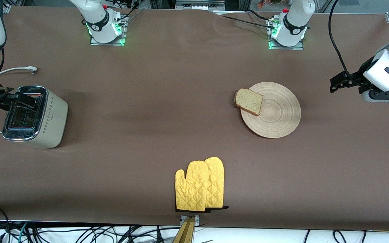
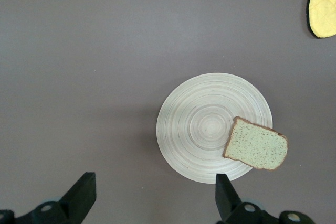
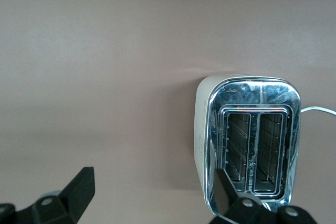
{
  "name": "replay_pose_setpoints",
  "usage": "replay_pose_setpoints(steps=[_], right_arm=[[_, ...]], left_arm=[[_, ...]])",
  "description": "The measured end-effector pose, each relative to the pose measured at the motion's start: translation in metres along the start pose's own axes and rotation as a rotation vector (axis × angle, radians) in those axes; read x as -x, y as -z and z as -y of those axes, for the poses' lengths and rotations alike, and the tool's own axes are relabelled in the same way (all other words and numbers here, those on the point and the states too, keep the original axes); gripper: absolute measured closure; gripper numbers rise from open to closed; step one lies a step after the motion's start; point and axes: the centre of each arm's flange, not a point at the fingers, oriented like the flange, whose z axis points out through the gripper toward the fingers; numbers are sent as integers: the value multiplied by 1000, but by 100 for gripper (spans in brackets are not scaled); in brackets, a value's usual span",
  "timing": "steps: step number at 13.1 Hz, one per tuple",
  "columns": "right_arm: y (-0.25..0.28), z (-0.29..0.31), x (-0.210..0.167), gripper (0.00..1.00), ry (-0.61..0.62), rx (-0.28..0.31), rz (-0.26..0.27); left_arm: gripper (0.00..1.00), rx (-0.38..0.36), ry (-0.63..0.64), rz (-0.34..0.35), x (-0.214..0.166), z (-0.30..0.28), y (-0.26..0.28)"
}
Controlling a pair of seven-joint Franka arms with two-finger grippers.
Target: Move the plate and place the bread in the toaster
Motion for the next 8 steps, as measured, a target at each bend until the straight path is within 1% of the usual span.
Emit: replay_pose_setpoints(steps=[8], right_arm=[[0,0,0,0,0,0,0]], left_arm=[[0,3,-2,11,-4,-2,-6]])
